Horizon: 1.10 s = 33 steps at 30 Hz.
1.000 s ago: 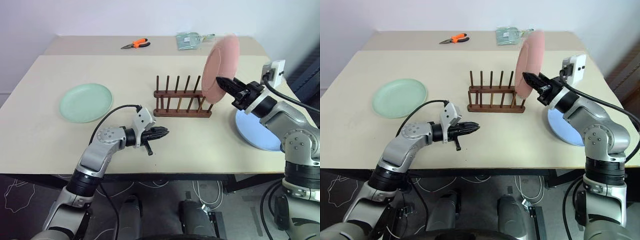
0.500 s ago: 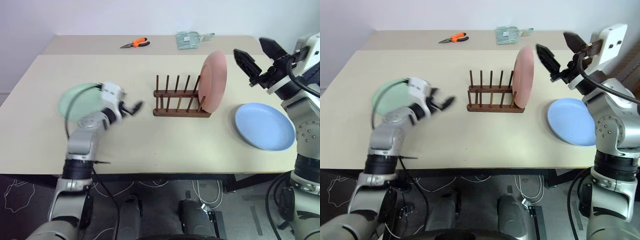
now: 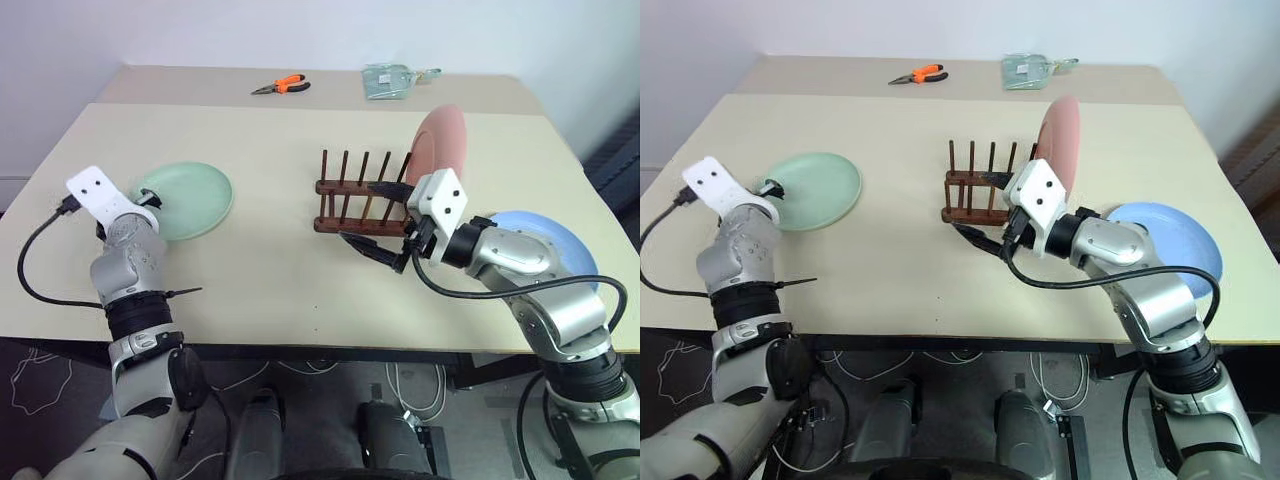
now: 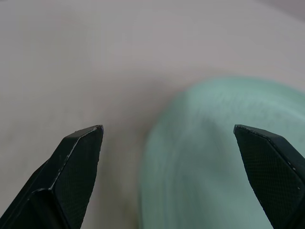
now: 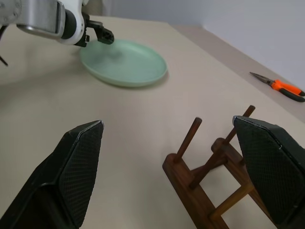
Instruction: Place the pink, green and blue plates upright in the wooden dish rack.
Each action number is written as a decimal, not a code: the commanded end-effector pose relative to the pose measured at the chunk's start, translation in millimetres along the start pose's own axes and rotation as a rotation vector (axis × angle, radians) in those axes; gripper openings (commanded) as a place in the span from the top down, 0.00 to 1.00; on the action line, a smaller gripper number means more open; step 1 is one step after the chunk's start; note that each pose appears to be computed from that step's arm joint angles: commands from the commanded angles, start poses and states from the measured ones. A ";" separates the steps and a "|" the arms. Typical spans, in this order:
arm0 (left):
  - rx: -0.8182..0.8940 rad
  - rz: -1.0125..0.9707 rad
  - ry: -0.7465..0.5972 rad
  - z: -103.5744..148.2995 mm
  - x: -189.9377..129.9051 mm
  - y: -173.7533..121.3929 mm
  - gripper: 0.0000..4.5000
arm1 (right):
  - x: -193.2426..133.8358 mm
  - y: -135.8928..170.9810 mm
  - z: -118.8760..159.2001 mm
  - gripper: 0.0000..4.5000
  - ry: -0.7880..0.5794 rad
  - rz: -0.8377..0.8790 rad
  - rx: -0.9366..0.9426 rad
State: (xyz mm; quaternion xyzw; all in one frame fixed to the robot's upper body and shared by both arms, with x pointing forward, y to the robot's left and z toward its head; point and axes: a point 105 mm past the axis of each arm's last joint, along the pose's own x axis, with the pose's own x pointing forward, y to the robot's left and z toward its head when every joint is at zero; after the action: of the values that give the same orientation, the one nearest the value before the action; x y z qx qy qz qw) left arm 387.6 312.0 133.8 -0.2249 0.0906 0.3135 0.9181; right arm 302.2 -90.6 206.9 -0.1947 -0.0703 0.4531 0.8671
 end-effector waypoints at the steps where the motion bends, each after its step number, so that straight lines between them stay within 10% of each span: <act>1: -0.148 -0.107 0.098 -5.0 -4.1 -11.7 0.12 | 2.2 5.2 5.2 0.00 -0.028 0.010 -0.041; 9: -0.336 -0.087 0.111 3.2 -2.4 -7.6 0.97 | 5.5 0.5 3.0 0.00 -0.022 -0.014 -0.034; 16: -0.081 -0.707 -0.295 82.4 -71.8 -124.2 0.99 | 21.0 6.0 11.0 0.00 0.009 -0.001 -0.254; 28: 0.204 -1.119 -0.253 45.0 -159.4 -200.4 0.99 | 59.1 -26.9 4.8 0.00 0.128 -0.206 -0.849; 33: 0.185 -1.139 -0.218 39.4 -164.3 -200.0 1.00 | 60.8 -28.2 -1.7 0.52 0.146 -0.204 -0.859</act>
State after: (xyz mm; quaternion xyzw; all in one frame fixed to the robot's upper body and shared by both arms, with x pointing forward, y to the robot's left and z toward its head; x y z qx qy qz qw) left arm 391.1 103.7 277.2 -0.1193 -0.0871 -0.2056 0.9674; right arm 360.9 -58.7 201.9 -0.5595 -0.1865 0.2912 0.7532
